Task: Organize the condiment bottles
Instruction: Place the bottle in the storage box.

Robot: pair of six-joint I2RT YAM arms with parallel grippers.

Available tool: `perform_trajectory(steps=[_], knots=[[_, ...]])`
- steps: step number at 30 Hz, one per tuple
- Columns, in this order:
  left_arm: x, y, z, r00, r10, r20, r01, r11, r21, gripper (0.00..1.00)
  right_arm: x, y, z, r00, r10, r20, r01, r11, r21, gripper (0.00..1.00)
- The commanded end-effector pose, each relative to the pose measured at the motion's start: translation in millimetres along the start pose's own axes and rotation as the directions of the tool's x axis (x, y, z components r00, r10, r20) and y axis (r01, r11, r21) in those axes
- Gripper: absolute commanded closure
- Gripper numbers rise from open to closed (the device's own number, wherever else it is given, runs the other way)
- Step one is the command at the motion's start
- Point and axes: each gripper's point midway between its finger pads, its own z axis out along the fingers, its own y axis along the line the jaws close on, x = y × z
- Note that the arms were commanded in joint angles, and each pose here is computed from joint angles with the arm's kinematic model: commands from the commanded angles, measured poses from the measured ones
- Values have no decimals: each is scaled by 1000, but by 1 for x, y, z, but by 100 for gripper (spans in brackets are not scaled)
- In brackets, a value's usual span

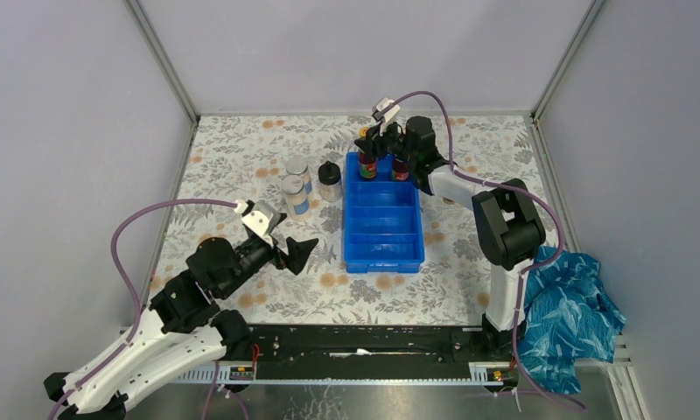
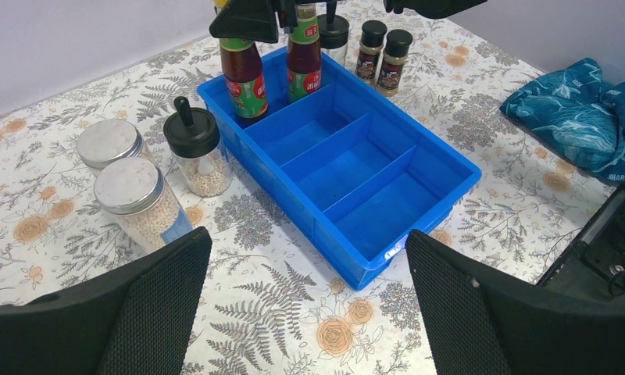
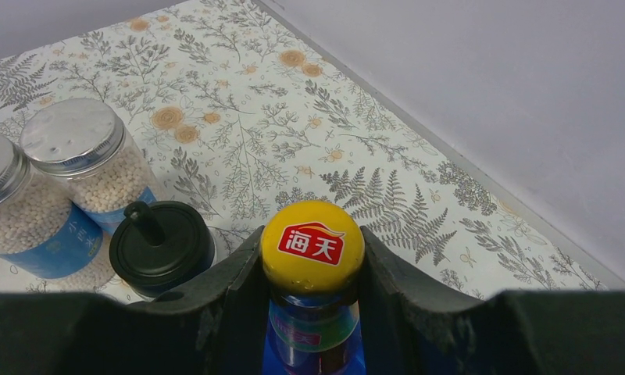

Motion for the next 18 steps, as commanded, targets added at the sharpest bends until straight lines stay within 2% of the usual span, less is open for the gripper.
perform_trajectory(steps=[1,18], knots=[[-13,-4,0,999,-3,52,2,1000,22,2,-46,2,-7,995,-44,92,43,999,10,100],[-13,-2,-5,998,-7,55,6,1000,13,1,-66,28,4,991,-96,90,99,995,-29,100]])
